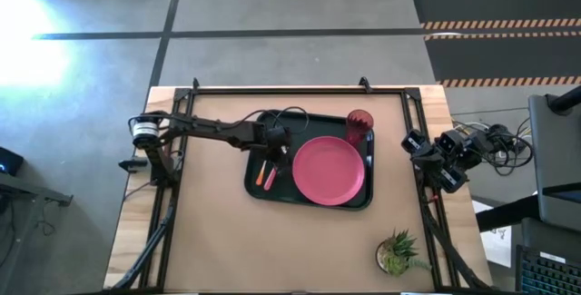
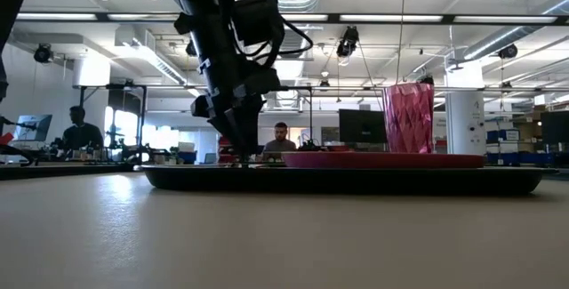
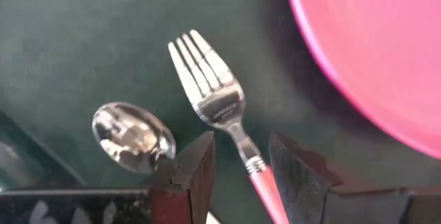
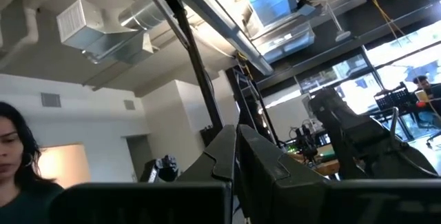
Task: Pick and place plate/cup/fork/spoon on tray
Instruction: Adjust the pink fork on the black serving tray
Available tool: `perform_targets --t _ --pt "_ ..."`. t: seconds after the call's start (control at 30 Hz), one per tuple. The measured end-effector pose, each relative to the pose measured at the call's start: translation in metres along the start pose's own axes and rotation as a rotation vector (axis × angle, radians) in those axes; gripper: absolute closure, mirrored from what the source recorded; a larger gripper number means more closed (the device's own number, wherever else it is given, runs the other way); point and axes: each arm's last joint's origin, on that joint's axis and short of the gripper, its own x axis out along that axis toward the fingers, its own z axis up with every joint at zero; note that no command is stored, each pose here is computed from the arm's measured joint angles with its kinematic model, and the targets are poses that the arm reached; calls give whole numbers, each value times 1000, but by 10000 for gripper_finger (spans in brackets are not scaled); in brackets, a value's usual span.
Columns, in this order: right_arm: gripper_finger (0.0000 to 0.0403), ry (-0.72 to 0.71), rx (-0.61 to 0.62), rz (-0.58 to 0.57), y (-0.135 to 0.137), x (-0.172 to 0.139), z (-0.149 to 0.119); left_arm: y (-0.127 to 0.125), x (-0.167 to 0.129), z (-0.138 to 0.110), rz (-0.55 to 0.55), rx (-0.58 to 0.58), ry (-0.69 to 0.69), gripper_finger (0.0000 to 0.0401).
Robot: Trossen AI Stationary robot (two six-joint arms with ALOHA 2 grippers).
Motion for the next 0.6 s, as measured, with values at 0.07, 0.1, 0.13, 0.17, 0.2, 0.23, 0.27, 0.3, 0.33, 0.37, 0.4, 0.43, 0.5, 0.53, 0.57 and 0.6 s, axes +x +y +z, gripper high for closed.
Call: perform_targets --t 0.07,0.1,0.13,0.17,0.2,0.23,0.27,0.3,0.33,0.37,0.4,0.43,0.5,0.53,0.57,0.6 --pt "394 0 0 0 0 0 0 0 0 0 10 0 -1 278" --pt "394 0 0 0 0 0 0 0 0 0 11 0 -4 278" --pt "394 0 0 0 0 0 0 0 0 0 12 1 -6 278" --pt "394 0 -1 0 0 0 0 0 0 1 11 1 -10 278" --pt "394 1 -1 0 0 0 0 -1 -1 2 8 0 -19 278" --pt "394 0 -2 0 0 0 0 -1 -1 3 3 -2 -30 278" --pt "394 0 -2 0 0 0 0 -2 -1 5 -5 -3 -45 278" --pt "394 1 -3 0 0 0 0 -3 -1 6 -15 -6 -63 278" --pt "394 0 -3 0 0 0 0 -3 0 7 -22 -8 -74 278" --pt "394 0 -3 0 0 0 0 -4 0 6 -32 -8 -71 278" --pt "394 1 -3 0 0 0 0 -4 0 6 -47 -7 -65 278" --pt "394 0 -3 0 0 0 0 -4 0 7 -52 -8 -69 278" --pt "394 0 -2 0 0 0 0 -5 0 7 -58 -8 -75 278" --pt "394 1 -3 0 0 0 0 -5 0 7 -58 -8 -74 278" --pt "394 0 -3 0 0 0 0 -5 0 7 -58 -8 -74 278" --pt "394 0 -3 0 0 0 0 -5 0 7 -58 -8 -73 278"
